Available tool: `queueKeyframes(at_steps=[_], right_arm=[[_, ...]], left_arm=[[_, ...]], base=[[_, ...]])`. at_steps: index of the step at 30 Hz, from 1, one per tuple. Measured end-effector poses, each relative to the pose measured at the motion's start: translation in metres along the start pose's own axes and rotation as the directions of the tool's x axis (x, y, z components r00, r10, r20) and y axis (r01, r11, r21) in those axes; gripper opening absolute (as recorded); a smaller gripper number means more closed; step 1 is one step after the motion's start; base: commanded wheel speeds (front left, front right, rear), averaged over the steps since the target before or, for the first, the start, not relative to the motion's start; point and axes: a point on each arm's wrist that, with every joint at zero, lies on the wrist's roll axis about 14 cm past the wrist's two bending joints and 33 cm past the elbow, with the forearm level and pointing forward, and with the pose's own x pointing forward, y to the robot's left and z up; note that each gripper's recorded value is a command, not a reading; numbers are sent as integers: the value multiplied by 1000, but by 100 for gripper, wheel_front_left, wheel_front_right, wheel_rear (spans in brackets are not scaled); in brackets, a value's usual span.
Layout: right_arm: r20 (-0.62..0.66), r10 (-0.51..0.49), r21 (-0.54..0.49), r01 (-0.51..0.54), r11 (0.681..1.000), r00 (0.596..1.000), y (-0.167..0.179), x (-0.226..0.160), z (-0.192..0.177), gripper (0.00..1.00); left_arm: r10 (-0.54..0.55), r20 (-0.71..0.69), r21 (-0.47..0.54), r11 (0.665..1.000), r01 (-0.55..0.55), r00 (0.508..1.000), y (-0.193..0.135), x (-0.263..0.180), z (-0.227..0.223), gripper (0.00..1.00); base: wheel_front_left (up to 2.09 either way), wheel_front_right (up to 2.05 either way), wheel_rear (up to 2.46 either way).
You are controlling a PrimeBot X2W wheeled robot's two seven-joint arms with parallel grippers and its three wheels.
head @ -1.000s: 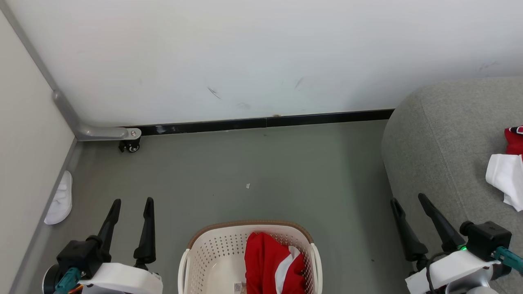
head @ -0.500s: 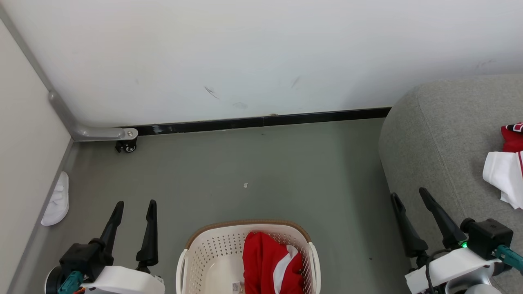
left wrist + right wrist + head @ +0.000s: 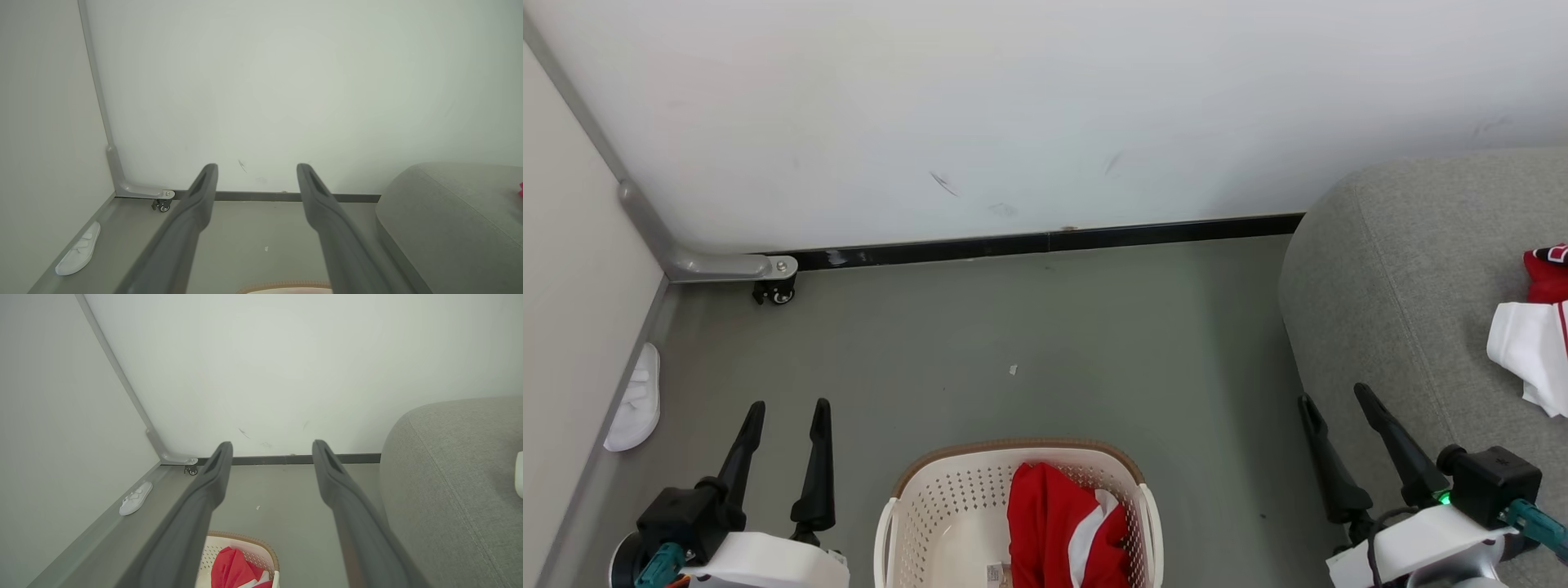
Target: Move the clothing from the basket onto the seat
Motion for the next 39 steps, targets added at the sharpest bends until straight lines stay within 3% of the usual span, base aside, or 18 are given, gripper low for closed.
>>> queueKeyframes(at_steps=[39], right_arm=[[-9, -24, -28, 24, 999, 1000, -15, 13, -4, 100]], left_arm=[[-55, -115, 3, 998, 55, 992, -7, 7, -43, 100]], base=[[0, 0, 0]])
